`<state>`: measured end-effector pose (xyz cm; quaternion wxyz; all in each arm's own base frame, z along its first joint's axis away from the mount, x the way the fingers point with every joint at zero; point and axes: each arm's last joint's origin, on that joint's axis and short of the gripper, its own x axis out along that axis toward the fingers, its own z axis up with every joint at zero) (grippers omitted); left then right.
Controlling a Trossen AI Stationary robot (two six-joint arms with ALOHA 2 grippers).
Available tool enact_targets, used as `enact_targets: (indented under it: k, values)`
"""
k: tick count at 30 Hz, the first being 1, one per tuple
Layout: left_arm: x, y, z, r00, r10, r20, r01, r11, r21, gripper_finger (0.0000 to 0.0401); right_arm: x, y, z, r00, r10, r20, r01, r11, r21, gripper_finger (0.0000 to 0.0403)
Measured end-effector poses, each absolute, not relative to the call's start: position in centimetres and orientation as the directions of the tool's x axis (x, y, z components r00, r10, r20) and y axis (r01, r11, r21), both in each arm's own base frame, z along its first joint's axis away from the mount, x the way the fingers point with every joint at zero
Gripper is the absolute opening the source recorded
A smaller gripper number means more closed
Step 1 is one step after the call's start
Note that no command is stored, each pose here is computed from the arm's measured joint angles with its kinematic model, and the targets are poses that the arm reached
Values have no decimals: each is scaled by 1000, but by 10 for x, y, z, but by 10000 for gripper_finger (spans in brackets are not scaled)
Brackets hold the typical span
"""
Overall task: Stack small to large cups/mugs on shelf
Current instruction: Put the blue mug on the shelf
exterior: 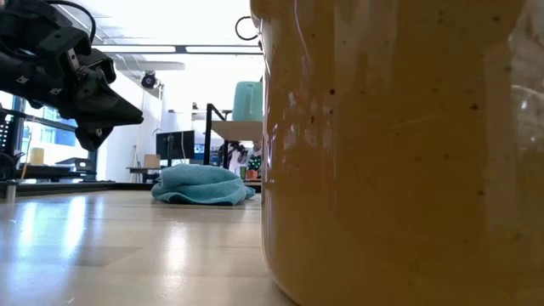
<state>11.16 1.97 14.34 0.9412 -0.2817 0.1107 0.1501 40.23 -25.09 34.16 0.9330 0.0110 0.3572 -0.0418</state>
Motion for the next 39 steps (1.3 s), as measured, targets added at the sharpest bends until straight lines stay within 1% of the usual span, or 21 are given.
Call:
enact_targets:
  k: [6,32,35,39]
  values:
    - [112,20,143,930,220,-293,-345,796,-497,37,407,-246,339,739,-55,-672,59,998,-16,0]
    - [112,20,143,931,220,-293,-346,790,-507,37,406,-247,338,728,-77,-681,76,997,-30,0]
    - [112,20,143,930,220,-293,-346,790,-506,37,406,-247,339,727,-90,-681,85,996,-40,0]
    - [112,20,143,930,220,-293,-346,790,-506,37,405,-247,350,740,-125,-661,93,992,-83,0]
